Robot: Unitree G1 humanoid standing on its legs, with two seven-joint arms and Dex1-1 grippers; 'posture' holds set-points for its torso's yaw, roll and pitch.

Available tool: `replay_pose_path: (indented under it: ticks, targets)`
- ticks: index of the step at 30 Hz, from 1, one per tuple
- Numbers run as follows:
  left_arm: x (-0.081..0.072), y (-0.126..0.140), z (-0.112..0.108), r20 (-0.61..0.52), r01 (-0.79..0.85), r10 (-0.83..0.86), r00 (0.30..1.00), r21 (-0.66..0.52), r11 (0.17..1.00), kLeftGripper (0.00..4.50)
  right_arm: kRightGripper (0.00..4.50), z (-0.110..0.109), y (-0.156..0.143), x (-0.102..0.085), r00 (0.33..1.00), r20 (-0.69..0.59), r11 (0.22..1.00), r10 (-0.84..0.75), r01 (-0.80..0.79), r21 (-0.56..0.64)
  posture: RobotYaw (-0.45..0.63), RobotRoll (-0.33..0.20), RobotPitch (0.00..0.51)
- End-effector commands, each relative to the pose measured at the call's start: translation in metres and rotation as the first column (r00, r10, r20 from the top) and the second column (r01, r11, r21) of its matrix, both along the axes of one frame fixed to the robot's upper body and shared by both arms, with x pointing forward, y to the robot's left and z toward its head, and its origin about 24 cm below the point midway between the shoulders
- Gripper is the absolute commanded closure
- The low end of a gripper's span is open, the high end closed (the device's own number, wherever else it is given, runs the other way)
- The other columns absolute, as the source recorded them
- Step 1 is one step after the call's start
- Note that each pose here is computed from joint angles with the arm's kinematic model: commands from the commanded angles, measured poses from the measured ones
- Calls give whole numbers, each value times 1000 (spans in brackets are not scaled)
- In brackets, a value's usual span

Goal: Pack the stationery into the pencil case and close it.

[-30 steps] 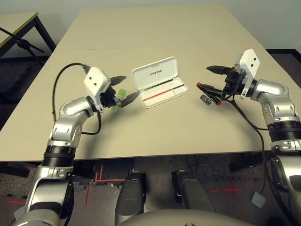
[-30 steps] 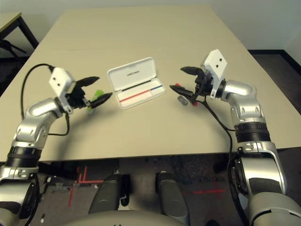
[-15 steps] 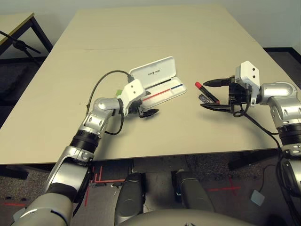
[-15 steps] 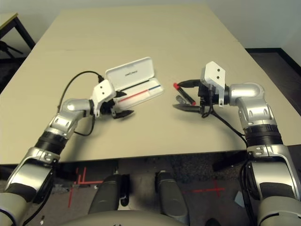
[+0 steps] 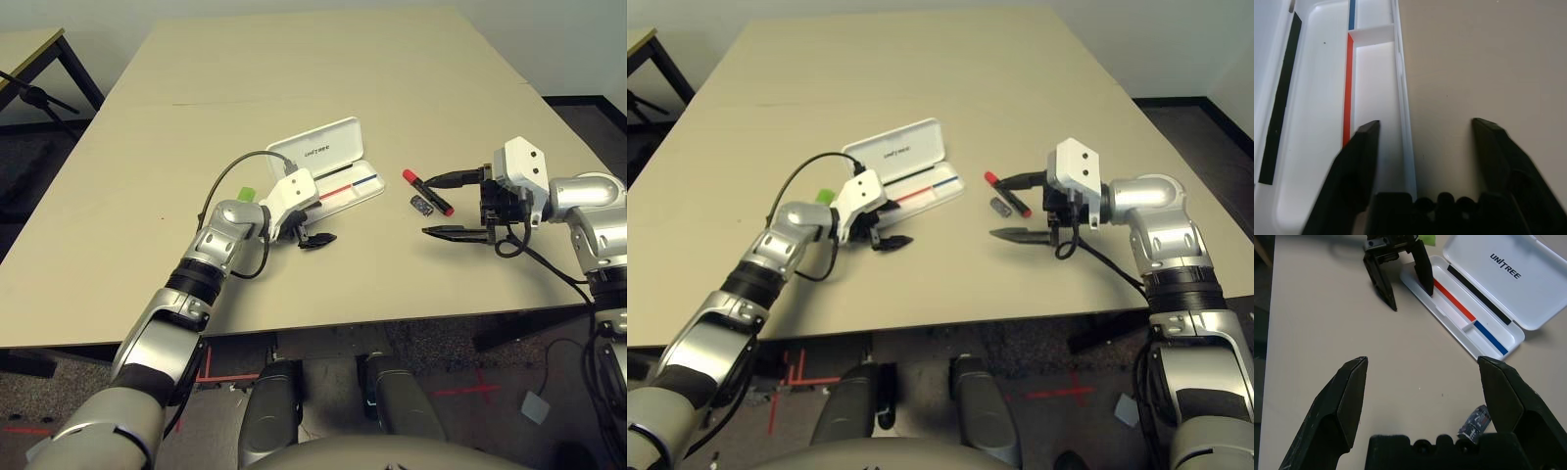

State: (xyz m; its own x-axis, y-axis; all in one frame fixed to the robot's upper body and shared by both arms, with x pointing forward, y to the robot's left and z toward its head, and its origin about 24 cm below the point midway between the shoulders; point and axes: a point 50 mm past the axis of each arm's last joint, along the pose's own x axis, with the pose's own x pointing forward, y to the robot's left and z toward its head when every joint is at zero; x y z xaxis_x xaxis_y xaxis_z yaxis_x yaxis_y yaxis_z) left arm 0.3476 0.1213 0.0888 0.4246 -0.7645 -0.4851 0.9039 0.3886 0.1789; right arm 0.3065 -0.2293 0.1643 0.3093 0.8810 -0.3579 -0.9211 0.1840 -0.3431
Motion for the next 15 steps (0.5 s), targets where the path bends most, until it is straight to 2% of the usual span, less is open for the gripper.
replay_pose_path:
  ticks: [1, 4, 7, 11, 15]
  targets:
    - [1, 8, -12, -44, -55, 58, 997, 77, 996, 2093, 0, 2, -2, -2, 1000, 11, 1000, -2, 2, 3, -66, 0, 113]
    - [1, 7, -10, -45, -56, 60, 997, 73, 996, 3414, 0, 1, -3, -2, 1000, 12, 1000, -9, 9, 4, -67, 0, 113]
    - [1, 6, -5, -16, -22, 23, 1000, 60, 998, 4484, 0, 1, -4, -2, 1000, 13, 1000, -24, 23, 14, -65, 0, 114]
    - [1, 8, 4, 26, -4, 3, 1000, 40, 999, 4484, 0, 1, -6, -2, 999, 1, 999, -41, 41, 33, -61, 0, 118]
    - [-6, 15, 16, 67, 65, -68, 995, 49, 997, 4484, 0, 0, -12, -3, 997, -23, 996, -73, 74, 58, -58, 0, 121]
